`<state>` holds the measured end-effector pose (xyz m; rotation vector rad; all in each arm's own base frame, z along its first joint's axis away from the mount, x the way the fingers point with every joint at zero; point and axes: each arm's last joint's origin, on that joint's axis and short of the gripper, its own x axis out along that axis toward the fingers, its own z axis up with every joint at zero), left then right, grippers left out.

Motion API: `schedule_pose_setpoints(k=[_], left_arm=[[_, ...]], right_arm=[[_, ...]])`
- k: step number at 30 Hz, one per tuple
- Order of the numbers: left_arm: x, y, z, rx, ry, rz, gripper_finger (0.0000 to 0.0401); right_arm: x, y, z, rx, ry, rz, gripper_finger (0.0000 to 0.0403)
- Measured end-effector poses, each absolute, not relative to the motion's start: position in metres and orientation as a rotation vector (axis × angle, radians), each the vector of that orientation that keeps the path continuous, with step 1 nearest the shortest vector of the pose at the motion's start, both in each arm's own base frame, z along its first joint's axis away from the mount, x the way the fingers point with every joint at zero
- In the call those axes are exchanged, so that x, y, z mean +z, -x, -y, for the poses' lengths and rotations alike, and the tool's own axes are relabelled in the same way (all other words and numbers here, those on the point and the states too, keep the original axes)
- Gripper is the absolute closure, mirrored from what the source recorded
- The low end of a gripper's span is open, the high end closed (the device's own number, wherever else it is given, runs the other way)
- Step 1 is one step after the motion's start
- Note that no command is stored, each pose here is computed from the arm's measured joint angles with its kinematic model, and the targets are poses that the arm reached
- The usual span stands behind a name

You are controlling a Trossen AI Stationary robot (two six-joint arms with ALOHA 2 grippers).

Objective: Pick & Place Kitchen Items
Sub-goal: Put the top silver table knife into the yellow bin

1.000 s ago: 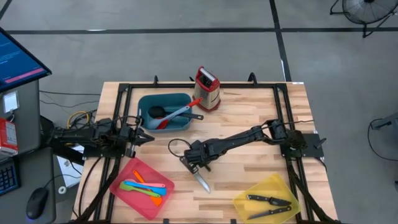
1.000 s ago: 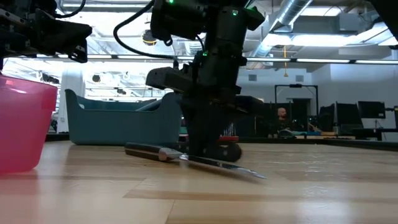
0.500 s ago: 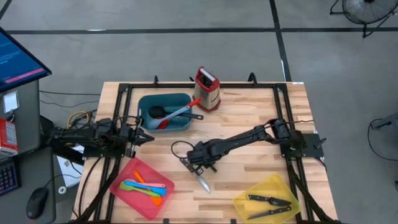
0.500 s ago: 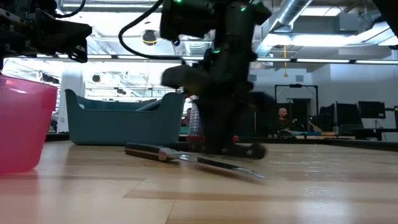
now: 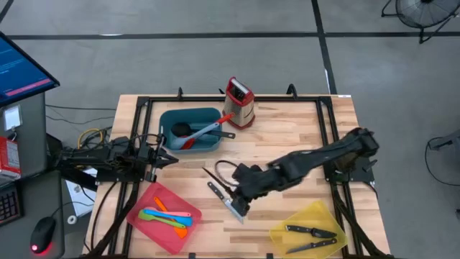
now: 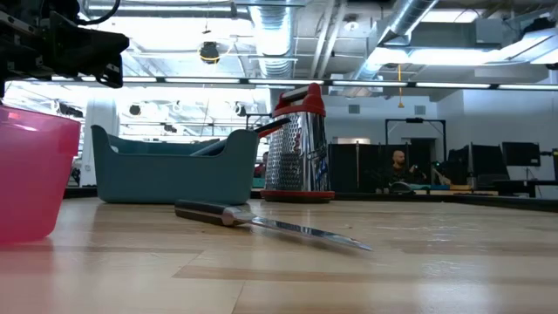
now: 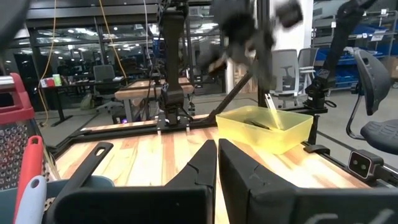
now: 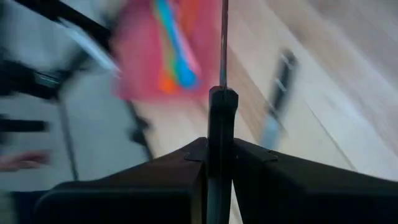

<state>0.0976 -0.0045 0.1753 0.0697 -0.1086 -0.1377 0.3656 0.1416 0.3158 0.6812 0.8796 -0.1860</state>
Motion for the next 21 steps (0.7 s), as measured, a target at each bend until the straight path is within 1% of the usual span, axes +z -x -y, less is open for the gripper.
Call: schedule_pose_setpoints(k=[6,11,13,17,21], left_arm=[[0.176,-0.098,0.004,-0.137,-0.07,0.115,0.0399],[0.176,-0.098,0.004,-0.137,-0.07,0.115,0.0399],[0.176,-0.098,0.004,-0.138,-0.07,0.114,0.0399],[0.176,-0.098,0.004,-0.138,-0.07,0.11,0.0399],[0.176,-0.098,0.005,-0.138,-0.07,0.111,0.0399]], right_arm=[[0.393,-0.338,-0.157,0.015,-0.633,-0.442,0.0372],[0.439,-0.319,-0.172,0.204,-0.458,-0.122,0.0372],[0.454,-0.312,-0.177,0.259,-0.394,-0.003,0.0372],[0.47,-0.302,-0.188,0.371,-0.313,0.144,0.037],[0.483,-0.295,-0.193,0.572,-0.309,0.269,0.0369]])
